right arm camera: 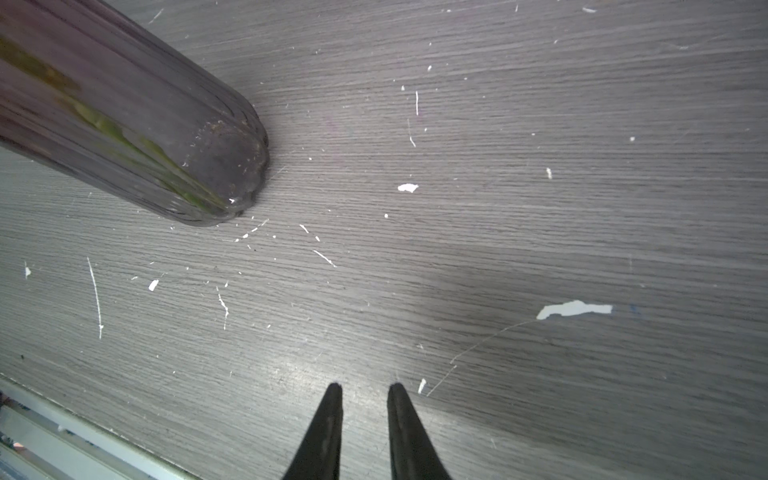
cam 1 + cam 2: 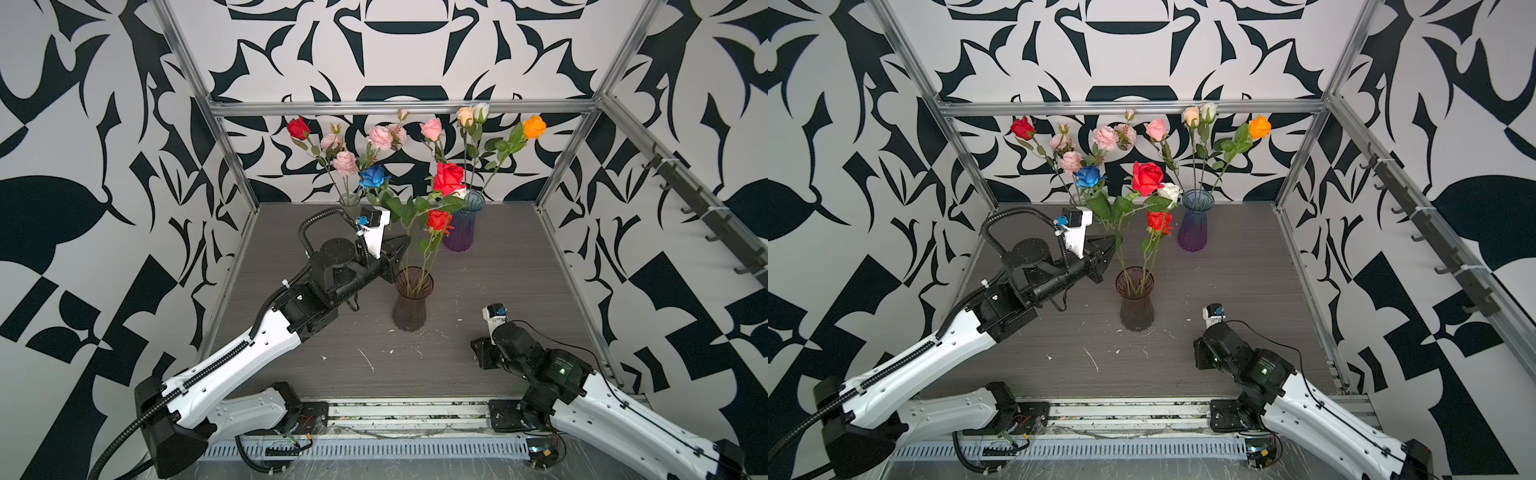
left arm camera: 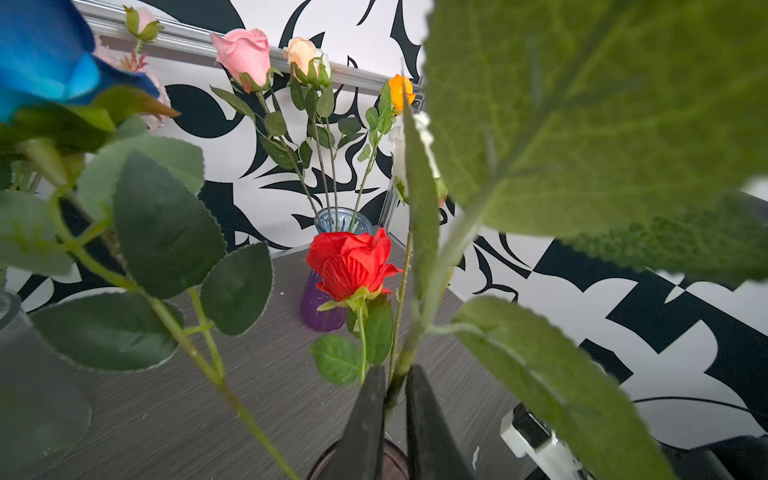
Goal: Arrange the flowers into the vase
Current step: 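Carry the red rose over the dark pink vase with the left gripper, then lower the red rose stem into the dark pink vase and release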
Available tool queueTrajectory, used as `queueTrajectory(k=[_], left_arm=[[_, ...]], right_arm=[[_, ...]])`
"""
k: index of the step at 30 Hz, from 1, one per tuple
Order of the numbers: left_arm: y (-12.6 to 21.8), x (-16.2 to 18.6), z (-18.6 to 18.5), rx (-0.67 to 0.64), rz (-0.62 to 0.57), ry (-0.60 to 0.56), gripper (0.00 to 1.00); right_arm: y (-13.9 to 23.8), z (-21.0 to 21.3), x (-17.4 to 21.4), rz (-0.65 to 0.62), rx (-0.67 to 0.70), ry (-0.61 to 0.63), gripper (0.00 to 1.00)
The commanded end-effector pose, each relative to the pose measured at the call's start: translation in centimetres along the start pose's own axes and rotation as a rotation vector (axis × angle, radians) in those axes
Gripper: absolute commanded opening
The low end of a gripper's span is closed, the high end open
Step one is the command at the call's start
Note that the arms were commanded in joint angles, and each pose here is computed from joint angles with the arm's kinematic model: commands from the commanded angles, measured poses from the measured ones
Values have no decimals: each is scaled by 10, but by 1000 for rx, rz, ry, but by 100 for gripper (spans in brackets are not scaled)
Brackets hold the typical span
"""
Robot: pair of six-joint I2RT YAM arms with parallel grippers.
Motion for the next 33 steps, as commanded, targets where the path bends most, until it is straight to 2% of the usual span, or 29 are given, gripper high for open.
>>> queueTrajectory(k=[1, 4, 7, 28, 29, 31, 33], left_arm=[[3, 1, 1, -8, -6, 8, 15], [4, 1, 1, -9, -8, 12, 18], [5, 1, 2, -19, -14, 15, 24], [8, 2, 3, -23, -17, 22, 24], [8, 2, 3, -16, -14, 24, 28], [5, 5, -1, 29, 15, 18, 43], [1, 7, -6, 81, 54, 6, 50]], right_arm=[[4, 3, -8, -34, 0, -6, 24], [4, 2, -8, -32, 1, -6, 24], [5, 2, -8, -34, 0, -7, 24], [5, 2, -8, -36, -1, -9, 24], [5, 2, -8, -36, 0, -9, 24], [5, 2, -8, -37, 1, -9, 24], [5, 2, -8, -37, 1, -8, 24]])
Point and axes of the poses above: each gripper's point midway between its finger pads, its own y axis back along the fingers, its own z axis along the line the jaws close on, x = y × z, the point moved 9 cm from there along y, back along the fingers, and after that the axes turned 13 degrees about y, right-handed, at the moved point
